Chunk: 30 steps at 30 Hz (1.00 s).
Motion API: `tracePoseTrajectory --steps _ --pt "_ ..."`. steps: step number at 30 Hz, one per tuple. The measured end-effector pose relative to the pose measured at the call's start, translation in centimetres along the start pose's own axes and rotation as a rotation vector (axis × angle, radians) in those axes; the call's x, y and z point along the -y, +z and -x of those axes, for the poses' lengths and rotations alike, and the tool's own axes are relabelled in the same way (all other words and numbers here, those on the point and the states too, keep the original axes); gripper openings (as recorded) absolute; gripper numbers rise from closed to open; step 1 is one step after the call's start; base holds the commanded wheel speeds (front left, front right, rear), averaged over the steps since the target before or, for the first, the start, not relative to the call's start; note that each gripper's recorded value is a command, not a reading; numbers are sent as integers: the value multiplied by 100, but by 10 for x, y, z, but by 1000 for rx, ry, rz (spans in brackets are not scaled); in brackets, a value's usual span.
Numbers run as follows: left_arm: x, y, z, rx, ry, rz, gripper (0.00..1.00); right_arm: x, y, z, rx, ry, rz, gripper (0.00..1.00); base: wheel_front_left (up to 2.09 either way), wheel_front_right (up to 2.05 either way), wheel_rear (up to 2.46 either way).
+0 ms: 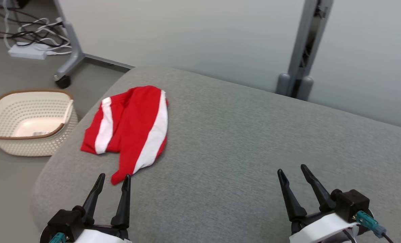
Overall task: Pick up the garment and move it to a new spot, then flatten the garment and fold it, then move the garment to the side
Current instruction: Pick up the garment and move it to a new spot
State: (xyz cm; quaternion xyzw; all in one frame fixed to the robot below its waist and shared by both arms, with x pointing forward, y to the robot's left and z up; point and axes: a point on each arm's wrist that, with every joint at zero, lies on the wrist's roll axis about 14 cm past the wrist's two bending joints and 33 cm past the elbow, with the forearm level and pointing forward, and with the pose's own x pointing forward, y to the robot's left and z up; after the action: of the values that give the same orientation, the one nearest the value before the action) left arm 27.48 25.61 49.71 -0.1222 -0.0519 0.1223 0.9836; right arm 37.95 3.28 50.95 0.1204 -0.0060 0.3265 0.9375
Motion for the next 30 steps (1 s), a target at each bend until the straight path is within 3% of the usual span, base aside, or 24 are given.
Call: tracePoseTrajectory --steps 10,22,25,30 --pt "-34 15 26 52 115 -4 100 -46 -10 -16 -33 143 -8 100 0 0 0" --pt "-41 17 28 55 143 -2 100 -53 -15 -21 -49 170 -10 100 0 0 0" --pt "-50 22 30 85 180 87 100 -52 -15 -21 -48 168 -7 100 0 0 0" --pt "-47 38 20 129 161 66 100 -46 -19 -18 -57 151 3 100 0 0 0"
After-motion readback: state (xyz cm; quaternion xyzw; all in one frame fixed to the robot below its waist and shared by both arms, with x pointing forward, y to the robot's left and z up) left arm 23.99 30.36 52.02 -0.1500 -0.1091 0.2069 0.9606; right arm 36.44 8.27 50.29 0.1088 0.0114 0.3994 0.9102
